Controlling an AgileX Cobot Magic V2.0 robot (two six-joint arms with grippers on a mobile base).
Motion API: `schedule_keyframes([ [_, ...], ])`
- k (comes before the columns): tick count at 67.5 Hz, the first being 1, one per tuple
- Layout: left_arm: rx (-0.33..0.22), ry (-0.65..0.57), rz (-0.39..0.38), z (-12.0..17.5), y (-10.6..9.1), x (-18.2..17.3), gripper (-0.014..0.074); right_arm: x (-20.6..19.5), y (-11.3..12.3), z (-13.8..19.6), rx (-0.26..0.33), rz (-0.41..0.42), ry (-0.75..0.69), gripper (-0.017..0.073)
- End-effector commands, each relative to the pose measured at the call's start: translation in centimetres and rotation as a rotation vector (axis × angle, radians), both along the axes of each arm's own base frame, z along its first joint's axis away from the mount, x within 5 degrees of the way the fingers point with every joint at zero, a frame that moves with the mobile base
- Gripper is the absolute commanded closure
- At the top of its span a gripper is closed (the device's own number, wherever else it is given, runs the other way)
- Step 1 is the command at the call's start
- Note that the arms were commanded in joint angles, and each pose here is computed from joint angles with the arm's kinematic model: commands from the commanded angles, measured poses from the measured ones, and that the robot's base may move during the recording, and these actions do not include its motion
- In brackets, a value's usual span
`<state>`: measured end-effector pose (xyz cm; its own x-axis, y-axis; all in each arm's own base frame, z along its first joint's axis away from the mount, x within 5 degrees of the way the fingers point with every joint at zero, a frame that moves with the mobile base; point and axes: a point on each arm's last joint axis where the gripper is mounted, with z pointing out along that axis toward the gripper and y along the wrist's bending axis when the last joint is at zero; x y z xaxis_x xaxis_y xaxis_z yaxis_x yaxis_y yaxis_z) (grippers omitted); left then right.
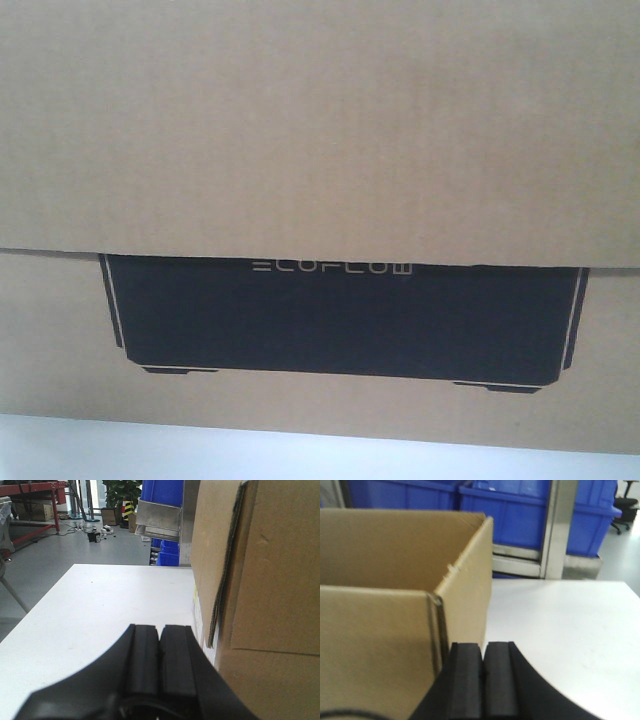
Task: Grab box from left shelf to table start
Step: 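Open both grippers and withdraw them from the box walls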
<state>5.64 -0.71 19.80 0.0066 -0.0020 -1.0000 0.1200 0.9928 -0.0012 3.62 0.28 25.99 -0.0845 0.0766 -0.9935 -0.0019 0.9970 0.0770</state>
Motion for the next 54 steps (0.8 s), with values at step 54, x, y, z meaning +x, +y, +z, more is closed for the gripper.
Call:
schedule_keyframes([
  [54,-0.024,-0.112,0.009,1.1,0.1,-0.2,0.0693,2.0,-0.5,-6.0,0.004,-0.051,-0.132,0.0502],
])
